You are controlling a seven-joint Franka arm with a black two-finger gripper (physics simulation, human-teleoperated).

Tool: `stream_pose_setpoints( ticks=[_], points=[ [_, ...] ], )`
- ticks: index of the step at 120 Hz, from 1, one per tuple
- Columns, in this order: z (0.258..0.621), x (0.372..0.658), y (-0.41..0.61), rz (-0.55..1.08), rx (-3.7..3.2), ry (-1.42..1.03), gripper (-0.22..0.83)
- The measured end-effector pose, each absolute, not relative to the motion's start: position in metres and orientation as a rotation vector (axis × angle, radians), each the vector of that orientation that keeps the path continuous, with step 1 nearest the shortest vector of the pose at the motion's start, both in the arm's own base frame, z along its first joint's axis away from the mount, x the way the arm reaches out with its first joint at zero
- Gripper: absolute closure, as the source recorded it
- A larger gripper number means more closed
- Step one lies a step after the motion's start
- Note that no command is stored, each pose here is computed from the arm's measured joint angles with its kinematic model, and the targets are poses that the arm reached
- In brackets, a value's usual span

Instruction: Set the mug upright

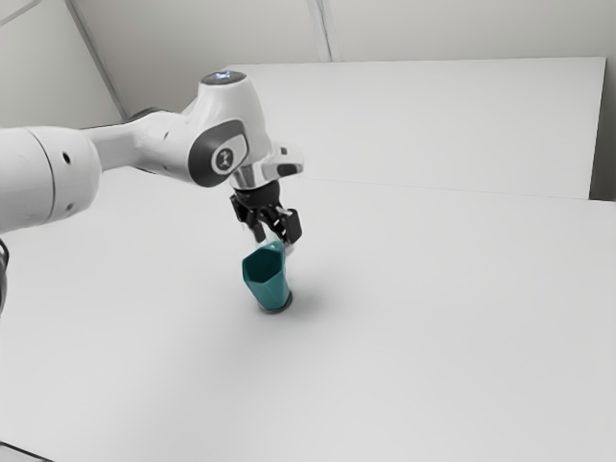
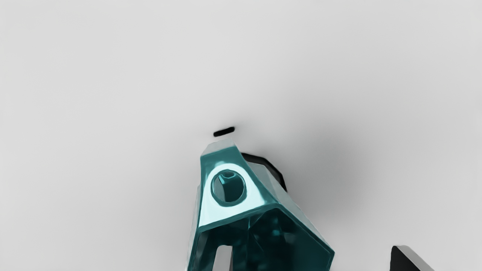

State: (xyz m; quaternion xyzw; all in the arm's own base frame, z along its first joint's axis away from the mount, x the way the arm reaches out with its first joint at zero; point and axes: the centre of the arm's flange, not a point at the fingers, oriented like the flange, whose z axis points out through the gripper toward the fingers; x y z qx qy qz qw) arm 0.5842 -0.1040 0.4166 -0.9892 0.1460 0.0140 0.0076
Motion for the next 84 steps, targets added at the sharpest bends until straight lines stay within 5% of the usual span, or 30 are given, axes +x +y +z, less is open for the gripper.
stream_pose_setpoints(
  ticks=[42, 84],
  points=[
    [0.551, 0.615, -0.057, -0.13, -3.152, 0.295, 0.03],
    [0.558, 0.606, -0.058, -0.024, -3.159, 0.306, 0.01]
  ],
)
